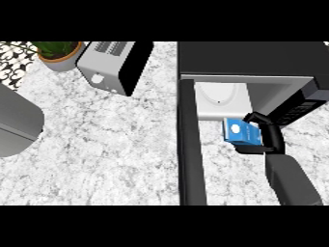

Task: Pick up the milk, place it into the microwave and close the microwave

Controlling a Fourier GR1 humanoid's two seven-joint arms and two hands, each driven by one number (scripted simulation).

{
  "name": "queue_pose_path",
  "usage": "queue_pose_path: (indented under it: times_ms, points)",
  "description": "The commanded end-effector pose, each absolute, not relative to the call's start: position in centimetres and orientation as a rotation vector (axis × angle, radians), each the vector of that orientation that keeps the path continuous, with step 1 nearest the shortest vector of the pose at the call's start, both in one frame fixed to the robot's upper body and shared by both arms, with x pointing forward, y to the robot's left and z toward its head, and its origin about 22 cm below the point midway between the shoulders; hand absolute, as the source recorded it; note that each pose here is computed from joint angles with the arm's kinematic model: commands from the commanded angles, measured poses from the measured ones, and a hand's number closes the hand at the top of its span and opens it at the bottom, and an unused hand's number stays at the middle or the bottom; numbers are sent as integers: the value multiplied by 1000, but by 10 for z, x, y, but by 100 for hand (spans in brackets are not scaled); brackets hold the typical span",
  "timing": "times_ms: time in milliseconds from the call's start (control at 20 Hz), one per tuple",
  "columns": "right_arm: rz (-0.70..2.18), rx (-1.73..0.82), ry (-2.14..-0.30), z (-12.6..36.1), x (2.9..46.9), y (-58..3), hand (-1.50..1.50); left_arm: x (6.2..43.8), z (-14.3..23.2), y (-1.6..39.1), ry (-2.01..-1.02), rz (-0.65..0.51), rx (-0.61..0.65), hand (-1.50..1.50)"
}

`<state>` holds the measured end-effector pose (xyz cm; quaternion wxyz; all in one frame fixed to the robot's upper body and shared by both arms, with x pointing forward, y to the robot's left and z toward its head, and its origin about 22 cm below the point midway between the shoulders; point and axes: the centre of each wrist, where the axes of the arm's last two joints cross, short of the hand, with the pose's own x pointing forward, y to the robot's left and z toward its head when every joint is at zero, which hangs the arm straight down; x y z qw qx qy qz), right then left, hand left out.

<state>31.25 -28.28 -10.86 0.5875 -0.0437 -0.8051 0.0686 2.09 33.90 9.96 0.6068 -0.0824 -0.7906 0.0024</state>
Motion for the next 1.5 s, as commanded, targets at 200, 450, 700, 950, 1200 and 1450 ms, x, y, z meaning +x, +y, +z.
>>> queue_pose_path:
  times_ms: [200, 450, 700, 950, 1200, 1450]
  points:
    - [194, -183, -1854, -54, 369, -288, 150, 42, 106, 325, -1900, 5, -263, -150]
    - [208, -213, -1829, -43, 379, -290, 150, 31, 107, 332, -1894, -15, -285, -150]
    - [256, -311, -1845, -27, 392, -282, 150, 50, 108, 342, -1918, -44, -280, -150]
    - [231, -465, -1859, -14, 392, -312, 150, 54, 104, 338, -1931, -11, -297, -150]
    - [230, -520, -1869, -18, 392, -305, 150, 59, 111, 338, -1924, -56, -316, -150]
    - [223, -578, -1871, -21, 385, -318, 150, 65, 107, 345, -1921, -74, -323, -150]
